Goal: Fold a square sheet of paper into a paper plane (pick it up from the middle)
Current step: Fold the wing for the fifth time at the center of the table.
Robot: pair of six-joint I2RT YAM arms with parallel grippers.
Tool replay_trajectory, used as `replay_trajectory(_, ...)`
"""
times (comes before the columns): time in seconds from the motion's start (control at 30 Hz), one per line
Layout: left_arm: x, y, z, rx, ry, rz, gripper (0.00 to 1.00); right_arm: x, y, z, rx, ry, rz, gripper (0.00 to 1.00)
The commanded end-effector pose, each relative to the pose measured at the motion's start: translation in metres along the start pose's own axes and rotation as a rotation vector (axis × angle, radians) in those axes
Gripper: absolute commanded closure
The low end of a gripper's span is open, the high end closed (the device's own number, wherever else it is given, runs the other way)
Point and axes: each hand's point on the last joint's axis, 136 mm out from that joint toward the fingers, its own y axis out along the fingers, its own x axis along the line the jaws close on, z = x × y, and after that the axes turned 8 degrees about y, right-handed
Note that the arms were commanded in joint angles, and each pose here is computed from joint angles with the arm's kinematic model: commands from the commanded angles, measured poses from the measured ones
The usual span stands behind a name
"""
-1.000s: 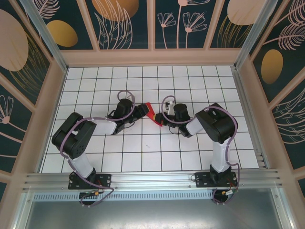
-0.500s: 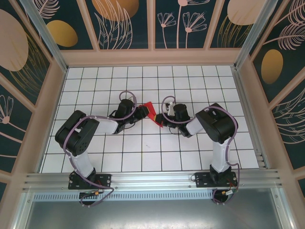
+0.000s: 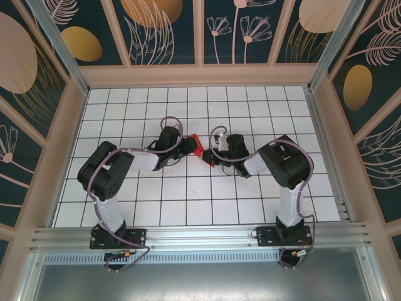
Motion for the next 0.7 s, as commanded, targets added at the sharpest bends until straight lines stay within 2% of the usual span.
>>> replay_trajectory(0.0,-0.005,0.004,0.001,0.017,0.023,0.003,0.6,0.007,-0.001,-0.008,0.011,-0.07,0.002,0.79)
replay_trajectory(0.3,-0.009,0.008,0.002,0.031,0.021,0.018,0.61,0.005,0.003,-0.014,0.02,-0.131,0.04,0.71)
replay_trajectory(0.67,-0.019,0.009,-0.004,0.026,0.013,0.046,0.64,-0.002,0.007,-0.011,0.027,-0.169,0.089,0.7)
